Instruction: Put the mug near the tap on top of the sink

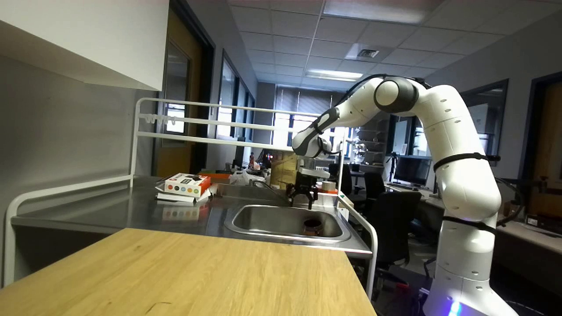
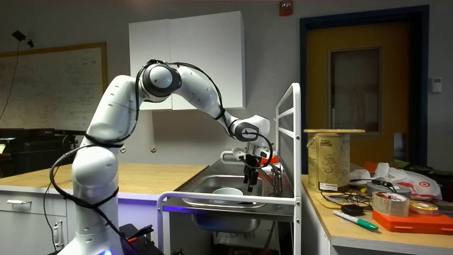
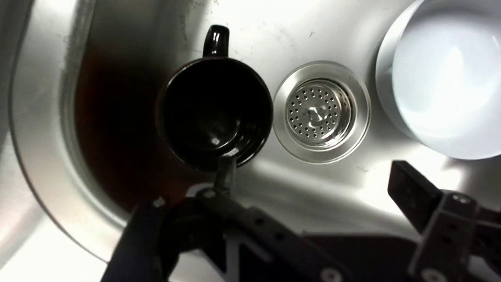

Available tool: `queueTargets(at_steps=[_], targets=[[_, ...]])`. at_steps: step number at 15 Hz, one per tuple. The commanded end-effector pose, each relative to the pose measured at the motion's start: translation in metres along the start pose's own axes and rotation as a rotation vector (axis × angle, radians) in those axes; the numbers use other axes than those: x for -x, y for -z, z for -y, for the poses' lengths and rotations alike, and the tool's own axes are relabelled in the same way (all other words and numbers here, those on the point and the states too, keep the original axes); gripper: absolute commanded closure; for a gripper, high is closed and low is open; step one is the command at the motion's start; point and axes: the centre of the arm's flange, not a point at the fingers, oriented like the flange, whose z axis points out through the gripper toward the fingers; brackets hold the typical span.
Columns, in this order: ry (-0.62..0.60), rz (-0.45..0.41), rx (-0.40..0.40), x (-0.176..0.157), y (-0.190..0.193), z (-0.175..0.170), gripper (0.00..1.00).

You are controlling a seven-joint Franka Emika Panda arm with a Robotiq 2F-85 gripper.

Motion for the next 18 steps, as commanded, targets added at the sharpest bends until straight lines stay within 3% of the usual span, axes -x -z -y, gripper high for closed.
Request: queueTargets(at_steps=[1,13,14,15,18], targets=[[-0.065,0.065,0.026,-0.03,-0.022,0.021,0.0],[-0.253,0.222,0.088,-0.061,-0.081,-0.011,0.0],[-0.266,0.228,0.089,-0.061,-0.082,-0.013,0.25],[-0.275,0.233,0.09,-0.063,-0.083,-0.014,0.26],[-0.299,0.239,0.088,-0.065,-0.08,-0.015,0.49]])
